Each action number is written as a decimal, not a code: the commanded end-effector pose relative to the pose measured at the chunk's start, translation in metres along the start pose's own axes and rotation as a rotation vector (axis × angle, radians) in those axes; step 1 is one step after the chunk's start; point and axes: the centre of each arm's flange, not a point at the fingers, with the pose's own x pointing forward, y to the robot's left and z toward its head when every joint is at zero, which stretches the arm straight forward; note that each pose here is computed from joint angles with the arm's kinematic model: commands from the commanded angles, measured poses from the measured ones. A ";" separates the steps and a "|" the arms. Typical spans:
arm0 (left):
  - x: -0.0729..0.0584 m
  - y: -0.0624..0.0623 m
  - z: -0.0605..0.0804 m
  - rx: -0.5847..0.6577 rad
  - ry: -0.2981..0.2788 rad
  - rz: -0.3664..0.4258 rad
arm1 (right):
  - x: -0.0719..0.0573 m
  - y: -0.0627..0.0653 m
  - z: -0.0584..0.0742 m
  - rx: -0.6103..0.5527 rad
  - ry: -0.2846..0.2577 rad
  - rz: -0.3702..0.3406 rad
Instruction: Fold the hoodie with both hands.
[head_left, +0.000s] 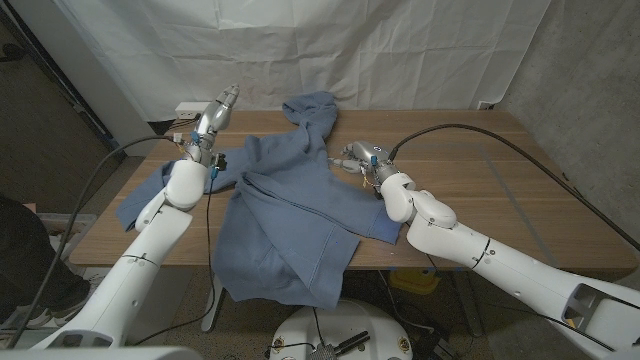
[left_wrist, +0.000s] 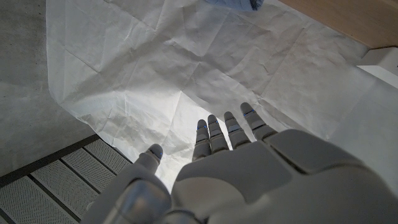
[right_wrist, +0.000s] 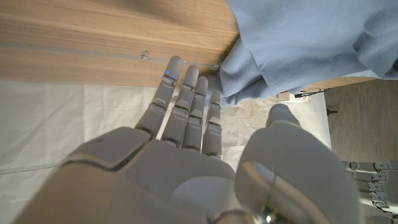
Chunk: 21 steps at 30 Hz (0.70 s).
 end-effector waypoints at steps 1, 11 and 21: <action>0.011 -0.006 0.001 -0.031 -0.024 -0.042 | -0.040 0.002 -0.022 0.017 0.128 0.029; 0.020 -0.012 -0.001 -0.069 -0.030 -0.084 | -0.065 0.018 -0.033 0.014 0.236 0.094; 0.022 -0.013 0.000 -0.072 -0.035 -0.097 | -0.082 0.026 -0.040 -0.019 0.344 0.143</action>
